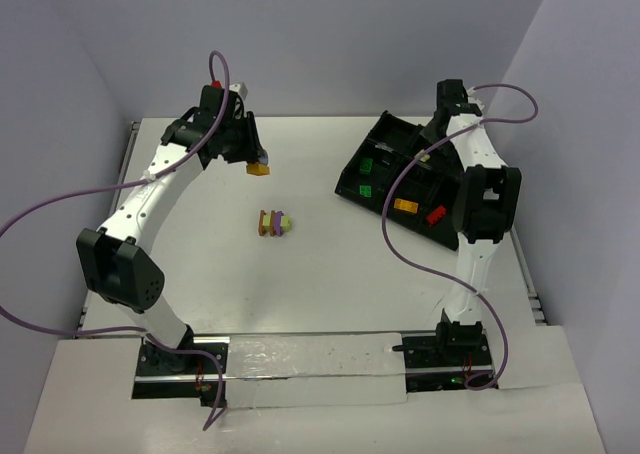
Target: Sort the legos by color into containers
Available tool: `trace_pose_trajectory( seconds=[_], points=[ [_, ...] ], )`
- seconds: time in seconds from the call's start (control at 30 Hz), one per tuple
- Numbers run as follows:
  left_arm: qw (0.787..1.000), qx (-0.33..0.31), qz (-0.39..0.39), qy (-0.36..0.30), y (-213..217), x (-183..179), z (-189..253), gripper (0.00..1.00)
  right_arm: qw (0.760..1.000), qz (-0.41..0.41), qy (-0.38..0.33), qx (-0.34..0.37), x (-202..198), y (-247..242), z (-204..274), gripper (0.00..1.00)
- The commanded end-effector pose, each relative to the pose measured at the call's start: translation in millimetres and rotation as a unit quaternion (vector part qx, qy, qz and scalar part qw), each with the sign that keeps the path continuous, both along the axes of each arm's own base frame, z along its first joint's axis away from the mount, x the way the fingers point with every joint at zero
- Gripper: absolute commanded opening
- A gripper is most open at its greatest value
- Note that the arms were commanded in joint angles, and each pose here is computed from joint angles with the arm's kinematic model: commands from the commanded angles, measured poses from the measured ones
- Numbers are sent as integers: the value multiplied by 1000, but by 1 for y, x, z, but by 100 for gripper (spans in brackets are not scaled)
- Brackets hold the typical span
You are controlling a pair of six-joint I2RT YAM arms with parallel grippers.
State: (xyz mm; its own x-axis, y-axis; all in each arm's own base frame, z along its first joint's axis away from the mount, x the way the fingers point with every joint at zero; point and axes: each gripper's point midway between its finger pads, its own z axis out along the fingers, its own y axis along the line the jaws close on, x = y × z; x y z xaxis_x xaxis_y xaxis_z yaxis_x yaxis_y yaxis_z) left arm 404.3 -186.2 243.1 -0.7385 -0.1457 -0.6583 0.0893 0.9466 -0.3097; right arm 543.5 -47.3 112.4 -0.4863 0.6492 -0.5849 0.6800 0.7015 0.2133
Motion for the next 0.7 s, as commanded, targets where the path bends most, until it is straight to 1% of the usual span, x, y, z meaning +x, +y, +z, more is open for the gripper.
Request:
trace_pose_trajectory(
  seconds=[0.0,0.2,0.37,0.57,0.67],
  points=[
    [999,-4,-6,-35,0,-1,21,0,999,-9,-53,-8,9,-17,48,56],
    [999,-8,-6,-38,-2,1,23,0,998,-6,-58,-10,3,-16,62,56],
    [999,-12,-7,-36,-3,1,20,0,997,-19,-64,-38,-19,-29,80,56],
    [999,-20,-14,-37,-8,2,22,0,998,-36,-41,-35,-42,-48,64,56],
    [999,-26,-14,-37,-10,3,24,0,998,-31,-36,-37,-49,-48,63,56]
  ],
)
